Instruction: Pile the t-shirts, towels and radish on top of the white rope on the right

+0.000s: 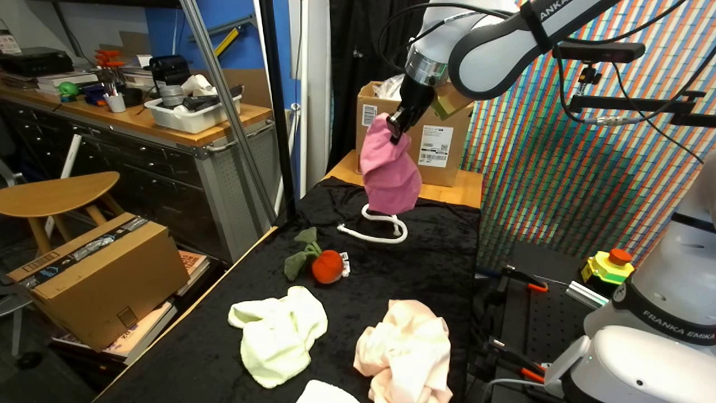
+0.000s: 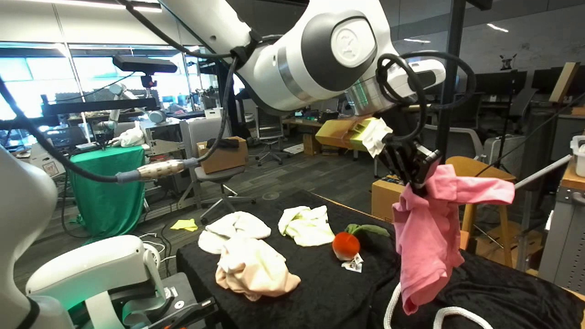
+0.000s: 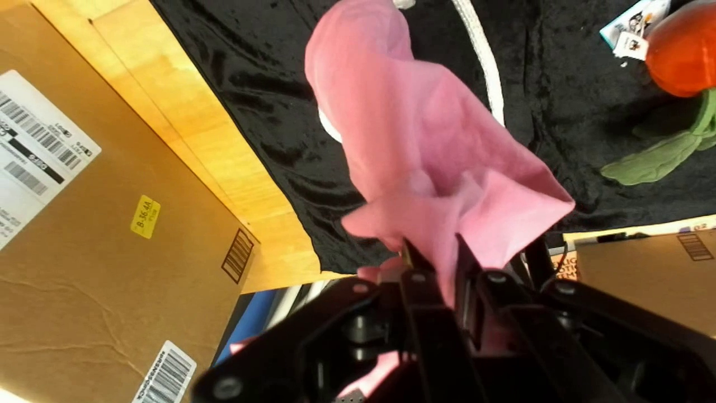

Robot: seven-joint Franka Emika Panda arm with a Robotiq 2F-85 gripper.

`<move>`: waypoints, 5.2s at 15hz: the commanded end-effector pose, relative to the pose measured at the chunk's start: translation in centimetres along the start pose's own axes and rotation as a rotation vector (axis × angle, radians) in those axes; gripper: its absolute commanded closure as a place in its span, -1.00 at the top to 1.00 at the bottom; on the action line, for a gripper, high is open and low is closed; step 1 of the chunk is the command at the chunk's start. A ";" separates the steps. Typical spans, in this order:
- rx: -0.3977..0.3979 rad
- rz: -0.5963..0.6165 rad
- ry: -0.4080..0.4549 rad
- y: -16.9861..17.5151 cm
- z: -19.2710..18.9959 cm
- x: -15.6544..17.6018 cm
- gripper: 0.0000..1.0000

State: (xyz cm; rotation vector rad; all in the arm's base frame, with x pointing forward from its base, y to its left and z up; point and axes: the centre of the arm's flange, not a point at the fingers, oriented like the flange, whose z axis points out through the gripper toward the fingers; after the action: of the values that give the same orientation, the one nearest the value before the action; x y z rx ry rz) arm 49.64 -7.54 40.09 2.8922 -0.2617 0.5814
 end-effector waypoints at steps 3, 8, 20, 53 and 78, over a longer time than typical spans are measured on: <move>-0.041 0.016 0.000 -0.6 0.8 1.1 0.13; -0.014 -0.041 -0.066 -2.1 0.8 0.0 0.89; 0.151 -0.445 -0.200 -20.4 1.6 -1.6 1.00; 0.259 -0.355 -0.380 -43.5 16.9 -8.1 1.00; 0.146 -0.437 -0.146 -38.9 9.5 -7.8 -0.86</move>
State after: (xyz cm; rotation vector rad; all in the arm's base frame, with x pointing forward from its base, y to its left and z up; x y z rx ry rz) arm 56.27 31.62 18.34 3.0251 0.4245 0.1800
